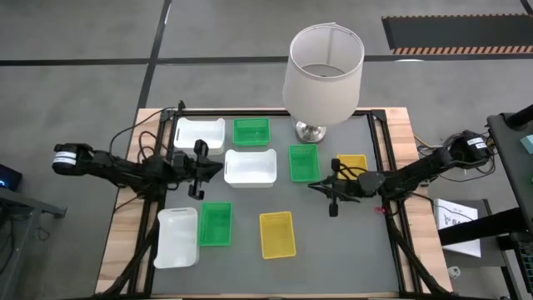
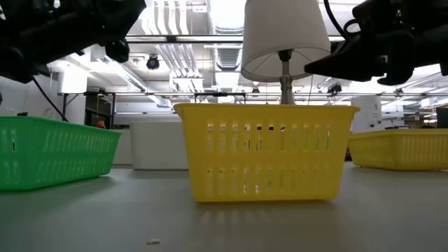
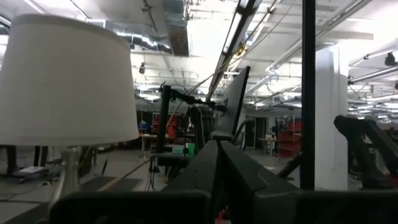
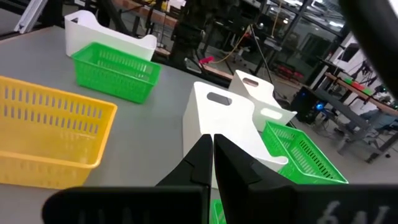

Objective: Stack baskets by color
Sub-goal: Stack the bottom green bin on the middle green bin

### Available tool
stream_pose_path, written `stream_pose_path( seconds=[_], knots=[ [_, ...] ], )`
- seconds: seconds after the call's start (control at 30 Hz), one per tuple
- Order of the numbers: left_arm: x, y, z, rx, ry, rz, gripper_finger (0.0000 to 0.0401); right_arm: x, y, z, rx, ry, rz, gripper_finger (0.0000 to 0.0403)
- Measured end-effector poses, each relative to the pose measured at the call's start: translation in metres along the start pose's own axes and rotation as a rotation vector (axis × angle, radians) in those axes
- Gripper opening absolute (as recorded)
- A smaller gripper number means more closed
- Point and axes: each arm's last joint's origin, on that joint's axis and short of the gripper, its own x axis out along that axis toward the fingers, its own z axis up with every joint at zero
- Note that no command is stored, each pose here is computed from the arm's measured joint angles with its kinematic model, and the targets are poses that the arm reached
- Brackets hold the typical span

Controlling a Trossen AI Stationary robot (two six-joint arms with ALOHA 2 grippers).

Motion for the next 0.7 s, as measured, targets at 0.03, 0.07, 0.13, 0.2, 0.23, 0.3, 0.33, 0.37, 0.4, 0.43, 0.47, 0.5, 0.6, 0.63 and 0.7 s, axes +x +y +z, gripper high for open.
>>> stream_pose_path(
  seconds=[0.03,0.07,0.13,0.2,0.23,0.3,0.33,0.37,0.4,0.43,0.47,0.5,0.6,0.63,0.7],
  knots=[
    [0.001,0.000,-0.001,0.000,0.005,0.000,0.0002,0.000,0.000,0.000,-0.003,0.000,0.000,0.0009],
    [0.002,0.000,-0.002,0.000,0.010,0.000,0.0002,0.000,0.000,0.000,-0.004,0.000,0.000,0.0009],
    [0.004,0.000,-0.003,0.000,0.013,0.003,0.0002,0.000,0.000,0.000,-0.005,0.000,0.000,0.0009],
    [0.008,0.000,-0.003,0.000,0.011,0.006,0.0002,0.000,0.000,0.000,-0.005,0.000,0.000,0.0009],
    [0.010,0.001,-0.004,0.000,0.013,0.006,0.0002,0.000,0.000,0.000,-0.005,0.000,0.000,0.0009],
    [0.016,0.001,-0.005,0.000,0.018,0.007,0.0002,0.000,0.000,0.001,-0.004,-0.002,-0.001,0.0009],
    [0.018,0.001,-0.006,0.000,0.022,0.008,0.0002,0.001,-0.001,0.002,-0.003,-0.007,-0.002,0.0009],
    [0.020,0.001,-0.007,-0.001,0.030,0.008,0.0002,0.002,-0.001,0.004,-0.001,-0.013,-0.005,0.0009],
    [0.022,0.001,-0.009,-0.002,0.036,0.009,0.0002,0.003,-0.002,0.007,-0.001,-0.021,-0.007,0.0009],
    [0.025,0.001,-0.010,-0.009,0.042,0.010,0.0002,0.004,-0.002,0.009,-0.006,-0.028,-0.006,0.0009],
    [0.028,0.001,-0.012,-0.024,0.048,0.010,0.0002,0.004,-0.002,0.011,-0.017,-0.037,0.002,0.0009],
    [0.031,0.002,-0.013,-0.029,0.053,0.010,0.0002,0.005,-0.002,0.013,-0.026,-0.046,0.008,0.0009],
    [0.041,0.002,-0.016,-0.081,0.060,0.013,0.0002,0.008,-0.004,0.021,-0.061,-0.070,-0.002,0.0009],
    [0.045,0.002,-0.018,-0.105,0.064,0.014,0.0002,0.009,-0.005,0.023,-0.072,-0.077,-0.005,0.0009],
    [0.052,0.002,-0.022,-0.152,0.076,0.013,0.0002,0.011,-0.007,0.027,-0.100,-0.087,-0.018,0.0009]
  ],
)
